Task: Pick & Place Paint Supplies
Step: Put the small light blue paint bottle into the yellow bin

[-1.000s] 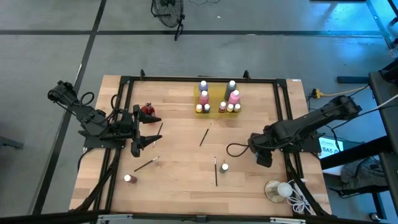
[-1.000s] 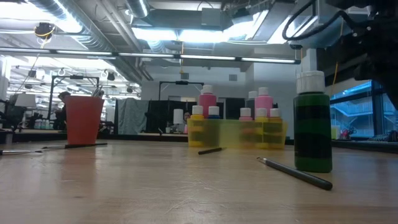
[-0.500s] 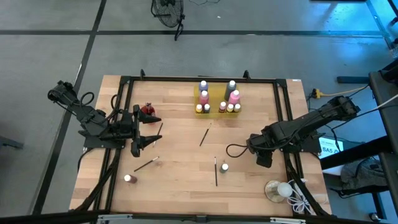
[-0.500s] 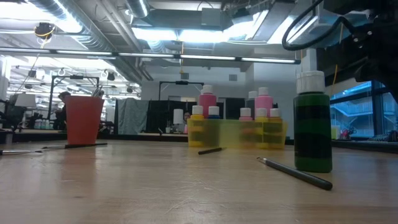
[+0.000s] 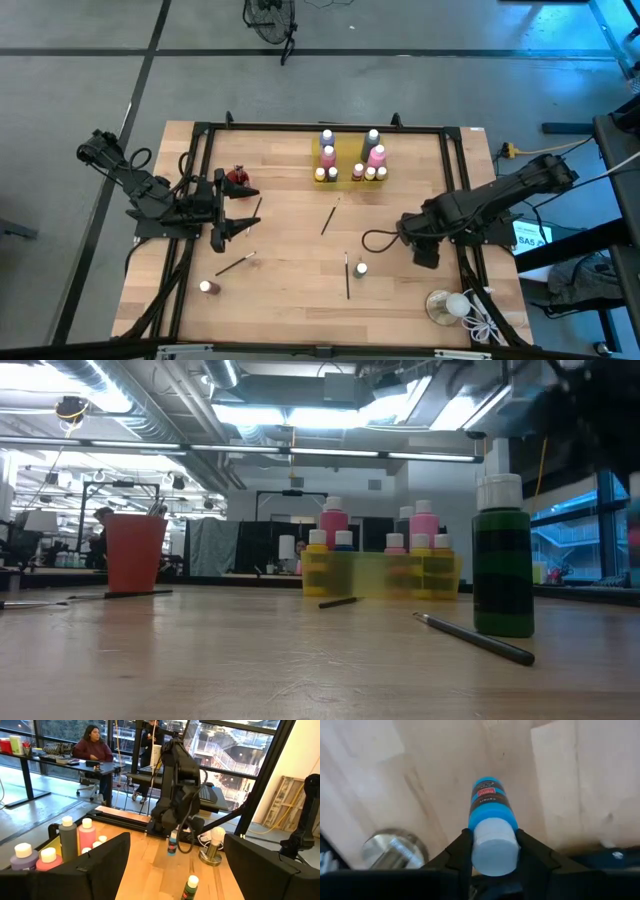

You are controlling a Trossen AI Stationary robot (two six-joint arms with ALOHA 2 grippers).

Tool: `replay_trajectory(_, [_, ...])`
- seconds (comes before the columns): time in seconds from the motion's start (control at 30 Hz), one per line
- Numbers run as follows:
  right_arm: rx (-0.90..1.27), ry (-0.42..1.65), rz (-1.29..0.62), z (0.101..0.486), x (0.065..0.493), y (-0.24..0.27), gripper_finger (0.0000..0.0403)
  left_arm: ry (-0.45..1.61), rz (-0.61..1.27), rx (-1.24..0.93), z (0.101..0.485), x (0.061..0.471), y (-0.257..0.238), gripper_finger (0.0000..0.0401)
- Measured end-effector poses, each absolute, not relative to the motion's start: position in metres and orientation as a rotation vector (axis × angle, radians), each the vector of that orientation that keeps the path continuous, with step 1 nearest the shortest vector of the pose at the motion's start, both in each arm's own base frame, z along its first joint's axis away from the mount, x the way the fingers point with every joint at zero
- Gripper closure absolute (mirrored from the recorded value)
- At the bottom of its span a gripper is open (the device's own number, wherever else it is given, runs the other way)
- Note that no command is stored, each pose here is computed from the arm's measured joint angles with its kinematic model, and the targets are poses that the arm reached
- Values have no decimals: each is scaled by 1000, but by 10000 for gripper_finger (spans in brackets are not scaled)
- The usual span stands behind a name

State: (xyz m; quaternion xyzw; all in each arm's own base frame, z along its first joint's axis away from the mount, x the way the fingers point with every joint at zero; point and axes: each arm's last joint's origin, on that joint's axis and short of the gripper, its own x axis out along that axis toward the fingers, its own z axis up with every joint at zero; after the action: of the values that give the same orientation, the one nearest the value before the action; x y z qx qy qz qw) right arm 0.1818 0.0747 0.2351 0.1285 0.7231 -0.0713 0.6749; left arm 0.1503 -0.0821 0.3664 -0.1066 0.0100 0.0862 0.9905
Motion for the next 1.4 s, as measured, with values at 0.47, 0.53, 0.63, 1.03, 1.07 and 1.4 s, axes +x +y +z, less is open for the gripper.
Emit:
replay_trajectory(0.47, [188,1368,-186,368,203,30,286,12,219,-220,367,150,-81,84])
replay_trajectory(0.53, [179,1328,-186,382,210,18,286,11,231,-212,367,150,-80,84])
replay_trajectory(0.63, [147,1286,-206,394,226,-2,286,14,235,-202,366,150,-80,84])
replay_trajectory(1.03, [37,1391,-207,372,313,-71,286,17,236,-205,366,150,-80,84])
replay_trajectory(1.07, [28,1407,-198,367,320,-74,286,21,236,-203,365,150,-80,84])
replay_trajectory(1.4, [-65,1498,-156,325,356,-90,286,71,244,-194,359,149,-80,84])
